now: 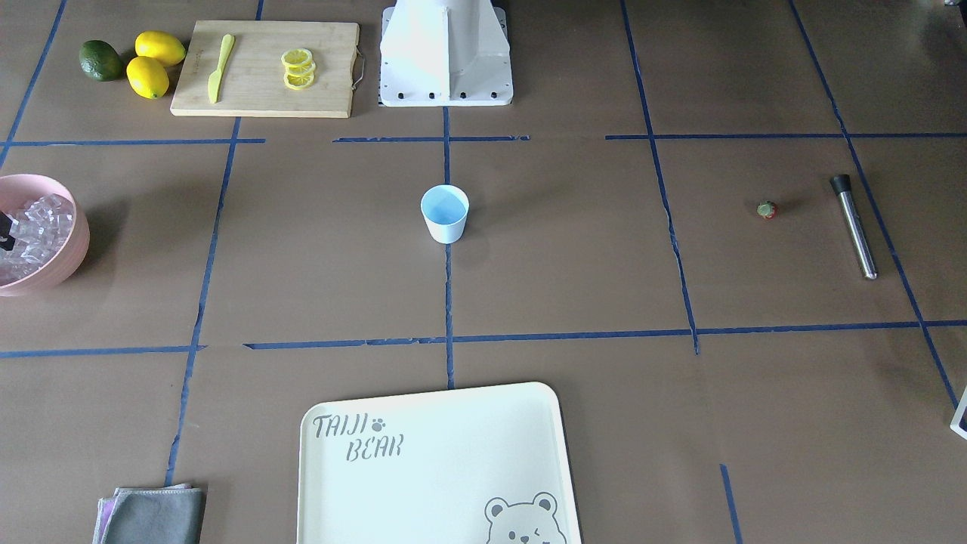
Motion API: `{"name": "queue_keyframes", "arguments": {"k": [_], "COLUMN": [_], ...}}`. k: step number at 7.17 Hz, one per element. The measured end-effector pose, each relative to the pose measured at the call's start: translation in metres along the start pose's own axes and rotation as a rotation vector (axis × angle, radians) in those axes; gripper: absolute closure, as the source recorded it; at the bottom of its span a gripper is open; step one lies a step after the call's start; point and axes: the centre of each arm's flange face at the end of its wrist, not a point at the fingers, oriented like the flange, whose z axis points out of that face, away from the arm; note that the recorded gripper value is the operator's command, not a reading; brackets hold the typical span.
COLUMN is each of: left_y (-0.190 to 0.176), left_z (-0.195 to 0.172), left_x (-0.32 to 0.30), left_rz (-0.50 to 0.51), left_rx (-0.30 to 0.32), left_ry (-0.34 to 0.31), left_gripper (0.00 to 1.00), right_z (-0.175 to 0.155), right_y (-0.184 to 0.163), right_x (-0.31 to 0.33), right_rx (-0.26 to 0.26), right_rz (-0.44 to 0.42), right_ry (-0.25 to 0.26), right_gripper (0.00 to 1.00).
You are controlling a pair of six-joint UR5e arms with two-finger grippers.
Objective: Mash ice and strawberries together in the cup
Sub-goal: 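Lower the right gripper into the pink bowl and grasp an ice cube, then carry the ice cube with the right gripper over the light-blue cup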
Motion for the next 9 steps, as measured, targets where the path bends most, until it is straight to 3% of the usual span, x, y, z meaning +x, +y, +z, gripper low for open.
{"name": "queue_keyframes", "arguments": {"k": [1,2,3,6,9], "left_y": [0.000,0.000,0.000,-0.001,-0.001], "left_z": [0.000,0.000,0.000,-0.001,-0.003], "left_x": [0.000,0.000,0.000,0.001,0.003], "left_rz": [0.000,0.001,0.001,0.002,0.003], "left_rx": [0.000,0.000,0.000,0.003,0.005], "left_ry": [0.000,0.000,0.000,0.001,0.001], "left_gripper": [0.00,0.00,0.00,0.00,0.00], "right_z": [0.001,0.002,0.001,-0.023,-0.091], "right_y": [0.000,-0.001,-0.001,0.005,0.002], "right_x": [-0.001,-0.001,-0.002,0.003,0.000], "right_rx": [-0.002,-0.002,-0.001,0.035,0.116], "right_rz": [-0.001,-0.003,-0.006,-0.010,0.002], "right_ry": [0.000,0.000,-0.002,-0.019,-0.036], "right_gripper": [0.72,0.91,0.98,1.00,1.00]}}
